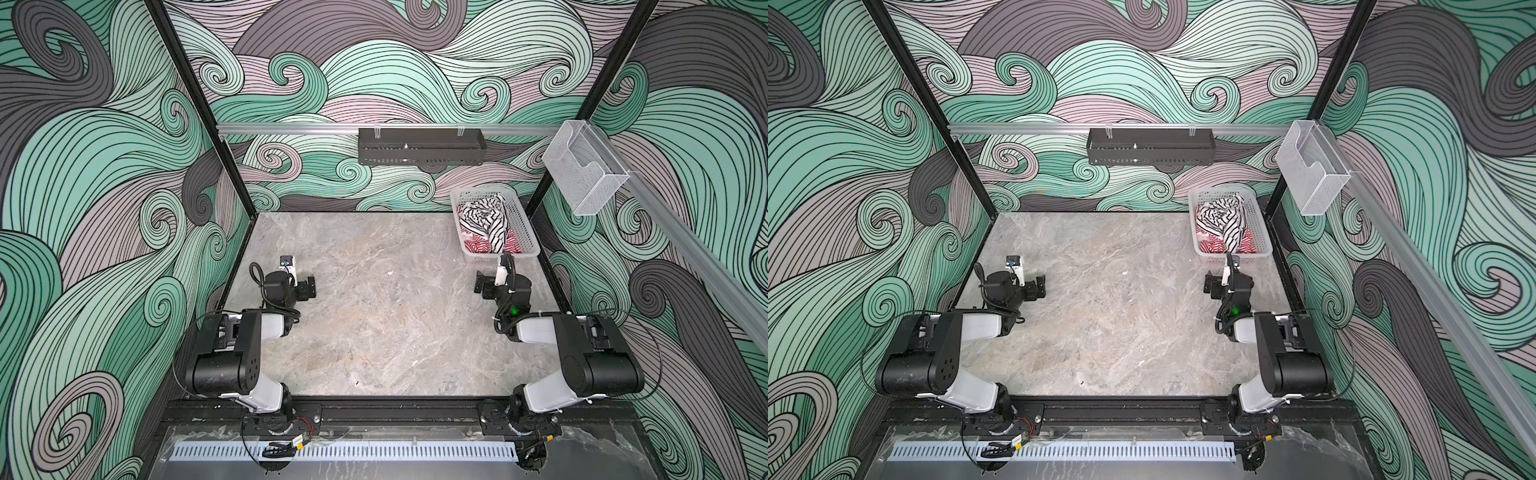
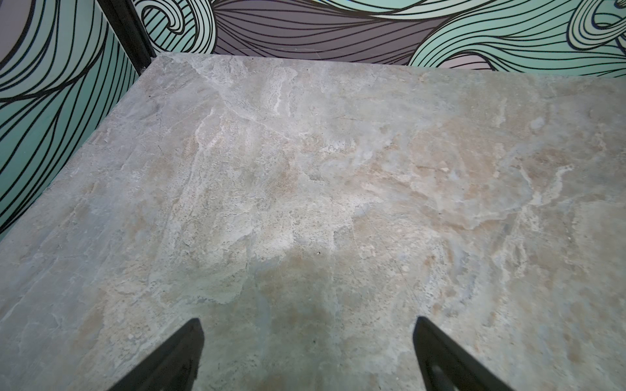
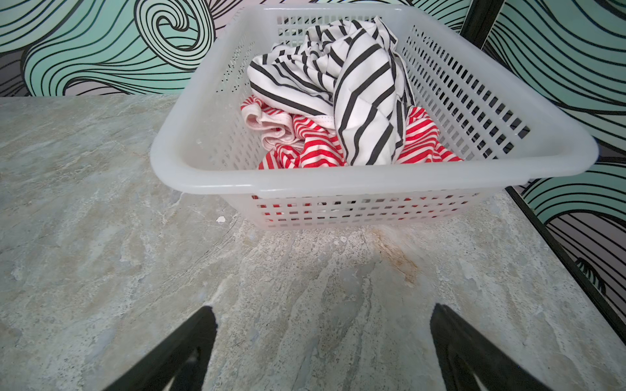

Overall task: Fold and stack tank tops
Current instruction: Pick up the tank top from the basket.

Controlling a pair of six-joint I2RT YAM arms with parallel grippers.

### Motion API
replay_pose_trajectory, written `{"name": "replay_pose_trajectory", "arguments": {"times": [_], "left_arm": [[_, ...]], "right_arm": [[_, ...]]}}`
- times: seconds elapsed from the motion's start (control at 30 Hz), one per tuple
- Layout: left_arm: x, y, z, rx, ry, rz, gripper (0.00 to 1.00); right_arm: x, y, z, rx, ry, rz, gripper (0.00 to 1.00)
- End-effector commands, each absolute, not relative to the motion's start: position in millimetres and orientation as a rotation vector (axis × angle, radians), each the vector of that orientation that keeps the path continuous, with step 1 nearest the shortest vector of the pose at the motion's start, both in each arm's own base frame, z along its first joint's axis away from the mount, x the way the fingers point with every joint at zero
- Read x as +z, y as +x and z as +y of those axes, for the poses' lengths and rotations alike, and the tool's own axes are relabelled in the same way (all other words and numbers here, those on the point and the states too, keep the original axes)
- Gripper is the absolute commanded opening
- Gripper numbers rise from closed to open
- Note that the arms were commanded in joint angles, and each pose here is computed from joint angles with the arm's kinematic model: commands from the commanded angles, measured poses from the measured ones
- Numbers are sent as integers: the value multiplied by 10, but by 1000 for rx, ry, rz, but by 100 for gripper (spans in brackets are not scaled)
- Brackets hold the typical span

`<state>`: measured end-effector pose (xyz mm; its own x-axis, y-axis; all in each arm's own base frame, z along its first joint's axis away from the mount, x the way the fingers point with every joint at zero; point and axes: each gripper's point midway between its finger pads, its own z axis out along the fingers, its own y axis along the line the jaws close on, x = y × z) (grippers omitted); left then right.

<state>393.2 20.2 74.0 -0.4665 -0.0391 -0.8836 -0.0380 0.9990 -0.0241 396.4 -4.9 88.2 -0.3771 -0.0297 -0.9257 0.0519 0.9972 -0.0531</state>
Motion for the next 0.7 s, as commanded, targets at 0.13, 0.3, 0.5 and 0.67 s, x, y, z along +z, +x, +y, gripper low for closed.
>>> {"name": "replay_pose_trajectory", "arguments": {"times": [0.13,0.3,0.5,0.67], "left_arm": [[845,3998,201,1,-50,2030,99],[849,3998,200,1,-50,2029,99],[866,3991,190,-4,-44,2020,94],[1252,3986,69,-58,30,2055,92]], "right_arm": [[924,3981,-36,-78,5,1940,99],[931,3982,-36,-78,5,1938,99],[953,3960,-37,-77,6,1922,99],[1300,3804,-321,-195,216,1943,96]]}}
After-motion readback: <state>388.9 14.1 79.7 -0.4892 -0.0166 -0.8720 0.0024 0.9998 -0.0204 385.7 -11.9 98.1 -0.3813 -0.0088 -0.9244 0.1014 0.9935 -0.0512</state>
